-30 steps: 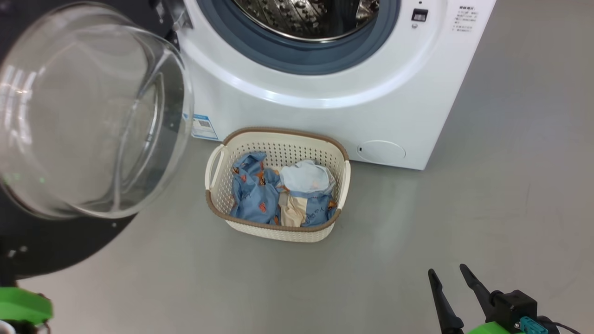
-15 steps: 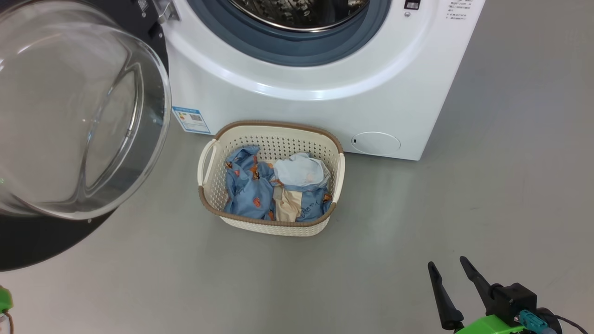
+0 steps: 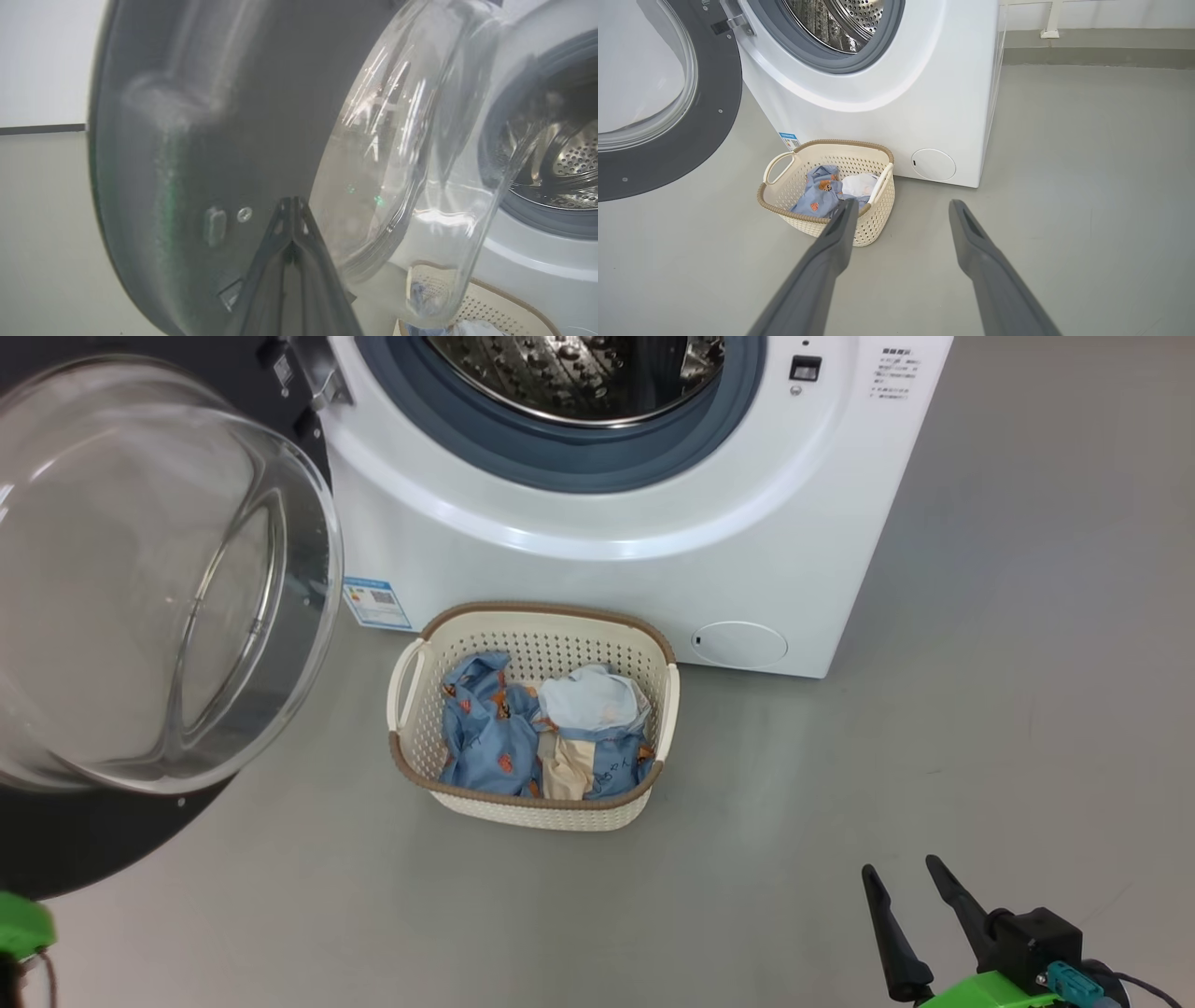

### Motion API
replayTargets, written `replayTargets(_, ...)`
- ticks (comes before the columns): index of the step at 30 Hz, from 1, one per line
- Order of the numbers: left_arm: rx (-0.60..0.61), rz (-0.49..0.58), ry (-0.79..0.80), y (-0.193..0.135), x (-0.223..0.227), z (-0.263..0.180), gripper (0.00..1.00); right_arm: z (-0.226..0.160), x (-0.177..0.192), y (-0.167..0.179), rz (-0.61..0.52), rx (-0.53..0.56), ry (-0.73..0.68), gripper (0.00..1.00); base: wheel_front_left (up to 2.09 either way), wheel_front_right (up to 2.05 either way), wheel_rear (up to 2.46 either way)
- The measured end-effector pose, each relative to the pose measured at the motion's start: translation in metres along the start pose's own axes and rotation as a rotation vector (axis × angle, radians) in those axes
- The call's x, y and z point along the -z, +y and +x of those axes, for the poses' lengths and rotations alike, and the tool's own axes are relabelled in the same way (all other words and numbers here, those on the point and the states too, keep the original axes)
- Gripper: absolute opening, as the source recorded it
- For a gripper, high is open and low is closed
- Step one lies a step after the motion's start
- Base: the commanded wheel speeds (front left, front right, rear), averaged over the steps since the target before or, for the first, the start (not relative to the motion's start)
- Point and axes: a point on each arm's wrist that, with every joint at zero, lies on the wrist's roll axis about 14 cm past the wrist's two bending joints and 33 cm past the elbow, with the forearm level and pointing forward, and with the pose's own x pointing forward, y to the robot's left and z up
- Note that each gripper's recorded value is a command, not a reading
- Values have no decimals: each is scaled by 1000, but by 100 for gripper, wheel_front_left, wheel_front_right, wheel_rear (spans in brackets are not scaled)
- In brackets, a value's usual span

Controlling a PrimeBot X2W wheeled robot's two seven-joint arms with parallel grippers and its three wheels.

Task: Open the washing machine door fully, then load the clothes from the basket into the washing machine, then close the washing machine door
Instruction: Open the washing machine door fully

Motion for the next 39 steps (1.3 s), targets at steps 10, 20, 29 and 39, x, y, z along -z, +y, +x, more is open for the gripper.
replayTargets(10,135,-24,-109,-47,-28,-3,0,-10,-10,-5,19,24,-32,100,0,0,0)
replayTargets(20,294,-71,-214,-102,-56,-18,0,-25,-24,-13,33,62,-78,100,0,0,0)
replayTargets(29,416,-86,-195,-142,-49,-43,100,-43,-39,-24,26,106,-132,100,0,0,0)
replayTargets(39,503,-64,-93,-169,-12,-64,100,-57,-63,-36,17,149,-214,100,0,0,0)
